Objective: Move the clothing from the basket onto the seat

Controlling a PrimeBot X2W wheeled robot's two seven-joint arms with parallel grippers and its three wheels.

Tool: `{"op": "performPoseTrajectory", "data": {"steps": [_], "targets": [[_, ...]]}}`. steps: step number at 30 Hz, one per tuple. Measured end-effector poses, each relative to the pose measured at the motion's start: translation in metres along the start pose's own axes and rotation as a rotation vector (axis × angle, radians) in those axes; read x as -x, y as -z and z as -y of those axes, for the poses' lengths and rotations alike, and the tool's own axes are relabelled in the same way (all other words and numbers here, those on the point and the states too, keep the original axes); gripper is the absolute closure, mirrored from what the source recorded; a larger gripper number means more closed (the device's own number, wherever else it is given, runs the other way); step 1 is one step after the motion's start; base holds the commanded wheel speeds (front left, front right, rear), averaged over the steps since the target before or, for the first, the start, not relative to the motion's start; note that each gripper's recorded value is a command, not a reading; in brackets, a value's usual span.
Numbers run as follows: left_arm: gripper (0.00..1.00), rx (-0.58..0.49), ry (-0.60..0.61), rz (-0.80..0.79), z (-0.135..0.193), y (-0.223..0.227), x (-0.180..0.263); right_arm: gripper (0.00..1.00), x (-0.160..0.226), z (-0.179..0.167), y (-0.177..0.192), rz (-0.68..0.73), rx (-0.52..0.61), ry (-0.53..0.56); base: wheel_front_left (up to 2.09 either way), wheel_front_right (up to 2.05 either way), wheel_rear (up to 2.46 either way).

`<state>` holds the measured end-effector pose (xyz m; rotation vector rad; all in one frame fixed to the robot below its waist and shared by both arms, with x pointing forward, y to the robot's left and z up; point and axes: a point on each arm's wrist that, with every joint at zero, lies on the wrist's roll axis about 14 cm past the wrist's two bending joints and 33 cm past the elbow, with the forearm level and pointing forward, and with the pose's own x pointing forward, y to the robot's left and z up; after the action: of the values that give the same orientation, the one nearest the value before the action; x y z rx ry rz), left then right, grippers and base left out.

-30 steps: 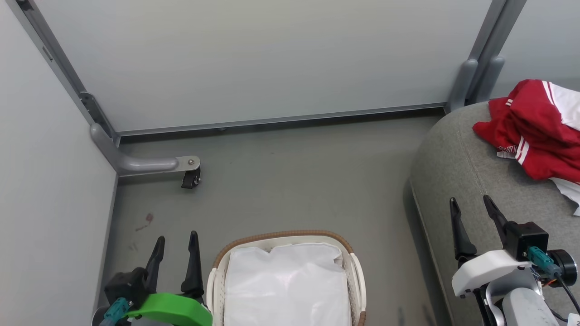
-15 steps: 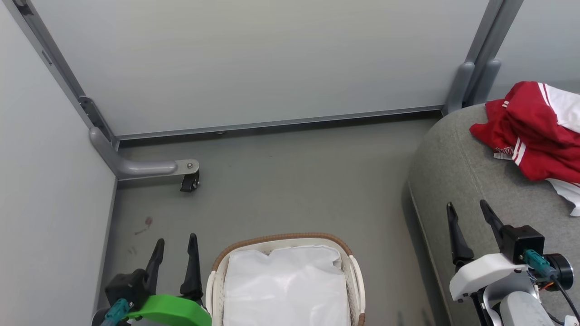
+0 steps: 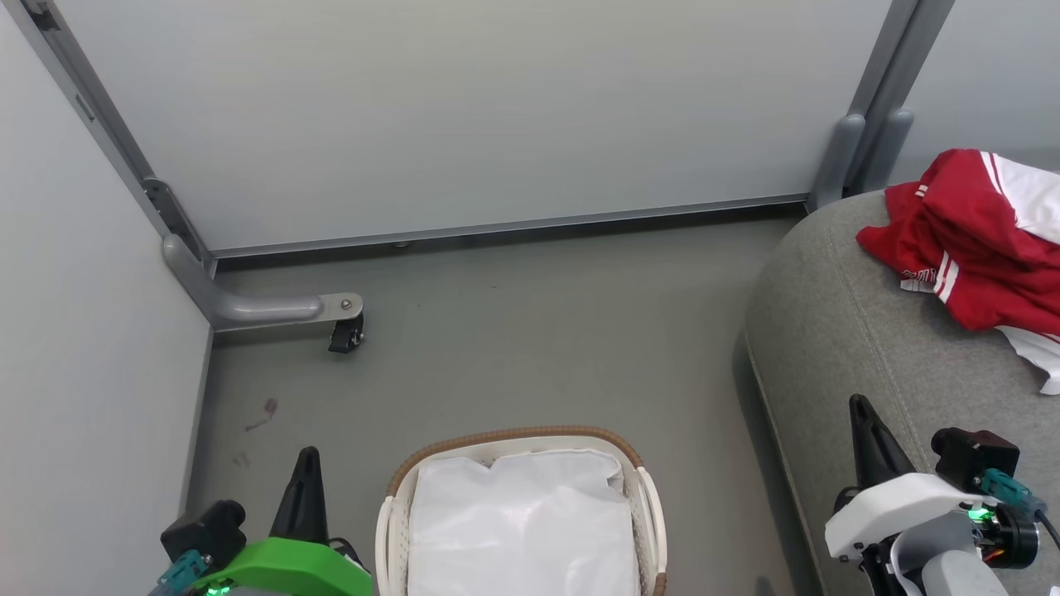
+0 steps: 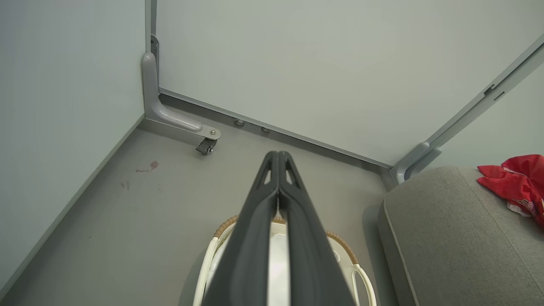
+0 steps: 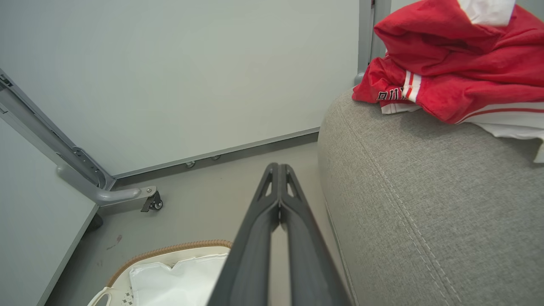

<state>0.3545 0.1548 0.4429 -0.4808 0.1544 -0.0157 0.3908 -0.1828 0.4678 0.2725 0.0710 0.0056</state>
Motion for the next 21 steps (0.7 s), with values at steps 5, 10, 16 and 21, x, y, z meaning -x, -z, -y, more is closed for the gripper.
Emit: {"op": "performPoseTrajectory", "data": {"steps": [5, 10, 16, 21], "targets": [[1.0, 0.078, -0.019, 0.002, -0.004, -0.003, -0.001, 1.0, 0.0, 0.001, -0.003, 0.007, -0.088, 0.013, 0.0, 0.0, 0.0], [1.0, 0.154, -0.035, 0.001, -0.008, -0.005, -0.002, 1.0, -0.001, 0.003, -0.006, 0.012, -0.178, 0.025, 0.0, 0.0, 0.0], [1.0, 0.233, -0.05, 0.003, -0.012, -0.009, -0.003, 1.0, 0.0, 0.005, -0.007, 0.01, -0.274, 0.036, 0.0, 0.0, 0.0], [1.0, 0.301, -0.054, 0.008, -0.013, -0.012, -0.004, 1.0, 0.0, 0.006, -0.009, 0.012, -0.354, 0.044, 0.0, 0.0, 0.0]]}}
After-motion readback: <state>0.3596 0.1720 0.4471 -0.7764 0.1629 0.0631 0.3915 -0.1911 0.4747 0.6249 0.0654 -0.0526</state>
